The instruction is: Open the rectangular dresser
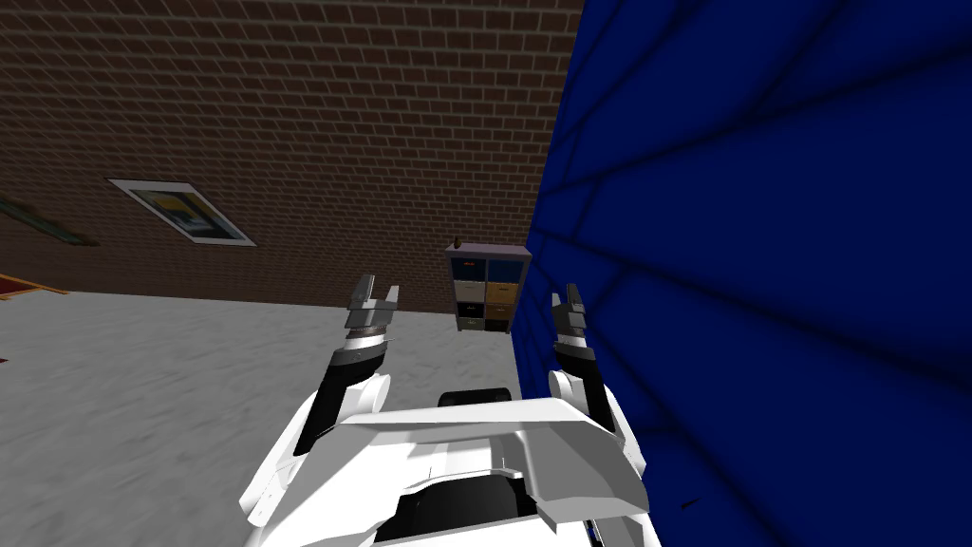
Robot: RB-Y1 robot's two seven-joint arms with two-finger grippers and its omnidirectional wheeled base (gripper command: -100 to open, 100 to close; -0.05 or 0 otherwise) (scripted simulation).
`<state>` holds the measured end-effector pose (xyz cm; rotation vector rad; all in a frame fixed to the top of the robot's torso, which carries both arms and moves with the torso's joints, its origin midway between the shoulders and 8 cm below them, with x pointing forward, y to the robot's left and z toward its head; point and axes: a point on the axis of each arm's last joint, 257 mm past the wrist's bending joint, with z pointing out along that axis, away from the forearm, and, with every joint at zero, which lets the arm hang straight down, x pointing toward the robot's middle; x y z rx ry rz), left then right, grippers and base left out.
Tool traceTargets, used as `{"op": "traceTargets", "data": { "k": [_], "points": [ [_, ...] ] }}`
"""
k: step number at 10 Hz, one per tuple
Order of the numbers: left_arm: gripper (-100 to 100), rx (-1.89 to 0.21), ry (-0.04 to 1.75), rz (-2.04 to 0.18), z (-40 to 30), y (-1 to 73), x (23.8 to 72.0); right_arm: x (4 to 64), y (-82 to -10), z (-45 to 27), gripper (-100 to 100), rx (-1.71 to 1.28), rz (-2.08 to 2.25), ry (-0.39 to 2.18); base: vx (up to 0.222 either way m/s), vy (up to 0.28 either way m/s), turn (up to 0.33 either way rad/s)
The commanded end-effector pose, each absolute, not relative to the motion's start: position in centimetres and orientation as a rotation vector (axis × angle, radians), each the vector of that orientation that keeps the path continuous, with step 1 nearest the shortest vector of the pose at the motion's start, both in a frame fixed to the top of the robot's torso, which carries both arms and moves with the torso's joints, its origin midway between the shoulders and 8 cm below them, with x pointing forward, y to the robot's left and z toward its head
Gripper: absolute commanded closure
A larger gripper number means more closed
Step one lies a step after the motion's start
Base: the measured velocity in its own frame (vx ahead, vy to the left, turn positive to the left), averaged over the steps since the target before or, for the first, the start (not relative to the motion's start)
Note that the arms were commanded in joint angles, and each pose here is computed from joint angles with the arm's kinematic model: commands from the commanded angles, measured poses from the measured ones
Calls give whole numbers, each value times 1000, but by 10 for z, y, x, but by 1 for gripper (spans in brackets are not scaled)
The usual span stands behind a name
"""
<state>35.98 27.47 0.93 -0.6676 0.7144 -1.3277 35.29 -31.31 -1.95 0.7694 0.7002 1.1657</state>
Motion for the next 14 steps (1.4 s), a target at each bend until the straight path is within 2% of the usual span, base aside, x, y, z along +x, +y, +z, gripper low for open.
{"op": "traceTargets", "data": {
  "k": [1,9,10,14],
  "points": [
    [0,-668,714,-1328,9,275,360,353,-313,-19,0,769,1166,700,0,0,0],
    [0,-667,714,-1328,9,275,360,353,-313,-19,0,769,1166,700,0,0,0],
    [0,-667,714,-1328,9,275,360,358,-308,-19,-100,728,1146,743,10,3,10],
    [0,-668,715,-1328,9,275,360,380,-292,-17,-100,580,1027,864,21,5,25]
  ]
}}
